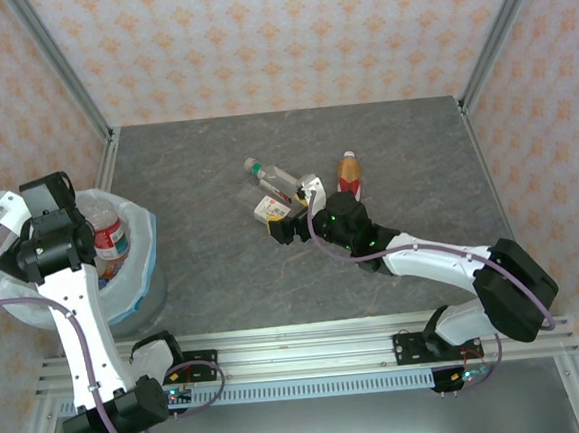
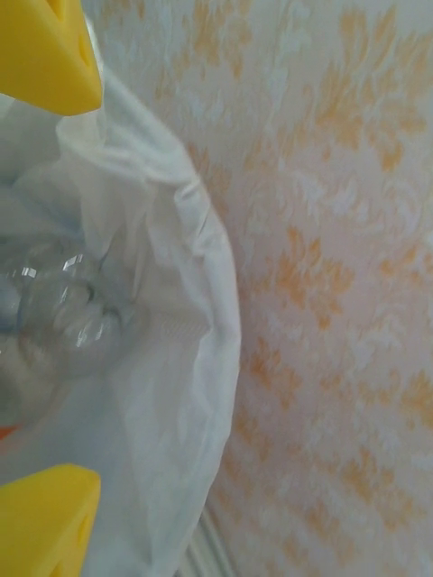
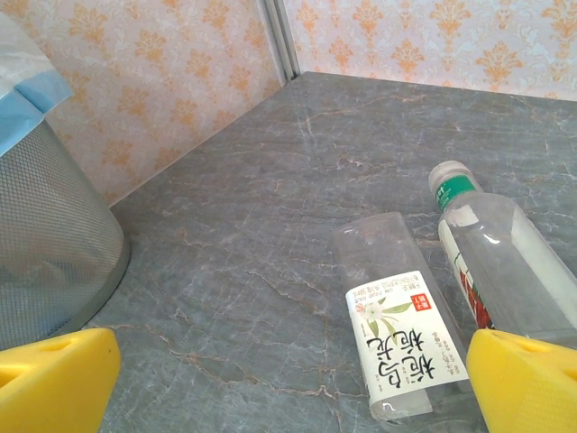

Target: Put the plastic bottles in the bin

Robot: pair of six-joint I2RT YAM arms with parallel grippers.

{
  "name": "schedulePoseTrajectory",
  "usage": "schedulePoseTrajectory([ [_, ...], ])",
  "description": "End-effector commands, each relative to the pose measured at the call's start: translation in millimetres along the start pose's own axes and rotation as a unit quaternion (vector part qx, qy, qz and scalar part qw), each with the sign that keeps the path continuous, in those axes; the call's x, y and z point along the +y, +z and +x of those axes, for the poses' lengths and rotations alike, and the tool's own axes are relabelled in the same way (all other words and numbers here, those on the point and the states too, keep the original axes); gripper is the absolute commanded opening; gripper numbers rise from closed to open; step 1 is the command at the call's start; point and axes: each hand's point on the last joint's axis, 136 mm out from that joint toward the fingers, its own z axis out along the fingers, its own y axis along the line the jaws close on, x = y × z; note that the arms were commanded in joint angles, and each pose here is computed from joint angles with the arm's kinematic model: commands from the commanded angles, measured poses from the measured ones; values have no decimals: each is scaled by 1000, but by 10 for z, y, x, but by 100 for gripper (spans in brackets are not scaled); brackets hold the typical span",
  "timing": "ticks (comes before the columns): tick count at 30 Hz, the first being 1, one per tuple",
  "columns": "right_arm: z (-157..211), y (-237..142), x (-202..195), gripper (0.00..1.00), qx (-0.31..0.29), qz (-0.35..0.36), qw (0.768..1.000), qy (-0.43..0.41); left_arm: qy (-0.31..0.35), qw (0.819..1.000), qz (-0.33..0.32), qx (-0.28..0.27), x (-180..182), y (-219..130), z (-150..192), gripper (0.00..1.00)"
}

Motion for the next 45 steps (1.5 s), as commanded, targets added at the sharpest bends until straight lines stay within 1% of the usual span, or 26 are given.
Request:
schedulePoseTrajectory([
  [1,-239,5,35,99,-35,3,999,4,-19,996,81,35,-230,-101,80,100],
  [5,-230,-9,-101,99,-38,41,998,13,-27,988,150,37,-449,-225,95,100],
  [8,-212,-15,-174,99,-36,62,997,16,-16,983,180,29,-583,-324,87,100],
  [13,-177,-11,-255,99,-29,84,996,21,-2,978,204,30,-745,-413,97,100],
  [18,-154,-8,-334,99,-26,106,994,31,-7,968,248,36,-942,-524,134,100],
  [22,-125,-41,-468,99,-24,136,989,49,-7,956,290,35,-1125,-664,146,100],
  [28,-63,-132,-730,99,-17,186,979,84,-2,943,331,40,-1335,-817,185,100],
  [32,-12,-251,-1003,99,-12,229,965,130,4,925,378,43,-1555,-984,244,100],
  [35,20,-409,-1220,99,-12,278,951,135,13,914,404,42,-1690,-1099,276,100],
  [37,64,-532,-1383,99,4,314,940,135,15,895,442,50,-1829,-1216,318,100],
  [38,93,-592,-1458,99,13,330,934,137,17,881,469,57,-1914,-1288,349,100],
  [40,134,-683,-1562,99,23,345,927,141,16,862,502,64,-2014,-1384,373,100],
  [45,312,-839,-1790,99,48,368,915,159,19,836,544,64,-2112,-1522,382,100],
])
